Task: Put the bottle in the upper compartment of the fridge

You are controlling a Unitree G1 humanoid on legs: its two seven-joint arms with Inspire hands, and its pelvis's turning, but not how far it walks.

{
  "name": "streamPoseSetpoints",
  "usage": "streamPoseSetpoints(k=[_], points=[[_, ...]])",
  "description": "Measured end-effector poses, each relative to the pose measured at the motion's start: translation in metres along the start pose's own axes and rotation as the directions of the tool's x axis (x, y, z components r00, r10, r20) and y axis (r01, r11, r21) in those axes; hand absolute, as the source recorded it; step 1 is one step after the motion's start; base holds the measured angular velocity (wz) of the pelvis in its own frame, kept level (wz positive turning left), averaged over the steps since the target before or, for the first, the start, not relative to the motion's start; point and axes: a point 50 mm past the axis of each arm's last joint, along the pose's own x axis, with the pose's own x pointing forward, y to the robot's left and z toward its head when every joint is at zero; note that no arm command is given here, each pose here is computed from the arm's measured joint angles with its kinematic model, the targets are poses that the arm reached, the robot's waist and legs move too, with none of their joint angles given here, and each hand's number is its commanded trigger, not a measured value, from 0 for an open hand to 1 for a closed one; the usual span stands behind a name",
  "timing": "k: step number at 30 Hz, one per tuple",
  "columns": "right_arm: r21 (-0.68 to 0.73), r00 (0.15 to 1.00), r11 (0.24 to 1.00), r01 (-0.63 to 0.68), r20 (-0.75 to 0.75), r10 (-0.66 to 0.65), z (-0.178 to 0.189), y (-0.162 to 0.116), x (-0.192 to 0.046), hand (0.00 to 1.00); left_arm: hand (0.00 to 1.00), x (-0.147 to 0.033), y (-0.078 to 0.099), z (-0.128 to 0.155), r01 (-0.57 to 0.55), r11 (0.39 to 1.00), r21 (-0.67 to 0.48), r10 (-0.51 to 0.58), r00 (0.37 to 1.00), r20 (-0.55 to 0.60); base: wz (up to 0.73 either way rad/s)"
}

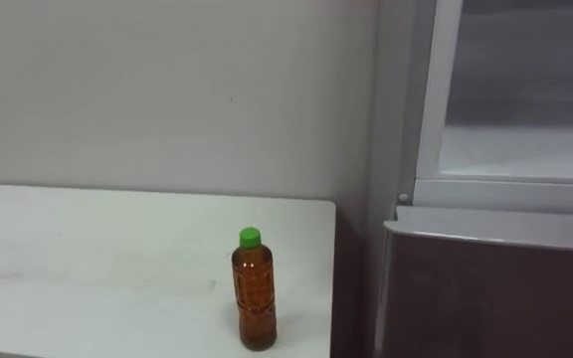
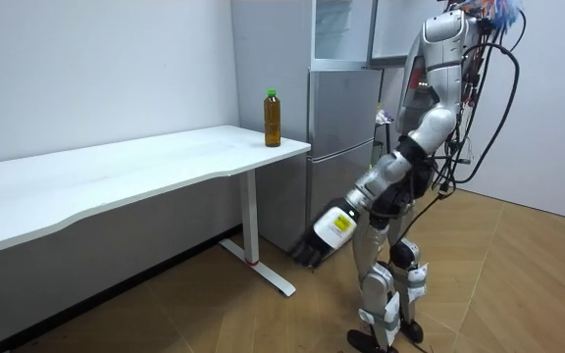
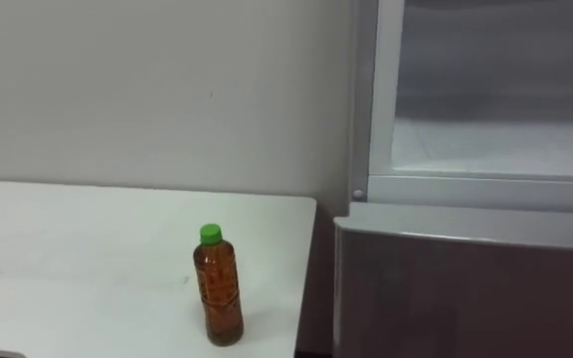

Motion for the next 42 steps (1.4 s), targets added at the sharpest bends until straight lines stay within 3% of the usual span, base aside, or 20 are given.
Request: streamPoseSetpoints(k=[6,13,18,21,27,42], points=[[-0.011,1.000,0.999,-0.030,-0.003,0.030,0.001,0.002,0.001,0.00,0.00,-0.005,0.011,-0.043,0.002,0.990,0.144,0.022,0.986,-0.165,-0.08],[-0.008,0.998,1.000,-0.021,-0.055,0.020,-0.010,0.000,0.000,0.00,0.00,-0.011,0.028,-0.068,0.022,0.939,0.342,0.074,0.961,-0.265,-0.02],[-0.008,0.997,1.000,-0.018,-0.073,0.017,-0.013,0.003,0.001,0.00,0.00,-0.014,0.022,-0.075,0.129,0.805,0.580,0.053,0.957,-0.286,0.00],[-0.032,0.997,0.999,-0.021,-0.069,0.019,-0.010,0.006,0.002,0.00,0.00,-0.011,0.014,-0.070,0.163,0.731,0.663,0.027,0.964,-0.266,0.01],[-0.074,0.997,0.996,-0.041,-0.066,0.036,-0.004,0.011,0.004,0.00,0.00,-0.008,0.004,-0.066,0.233,0.662,0.713,-0.025,0.957,-0.290,-0.03],[-0.049,0.998,0.999,-0.018,-0.066,0.015,-0.004,0.011,0.004,0.00,0.00,-0.013,0.005,-0.075,0.298,0.666,0.684,-0.052,0.933,-0.356,0.00]])
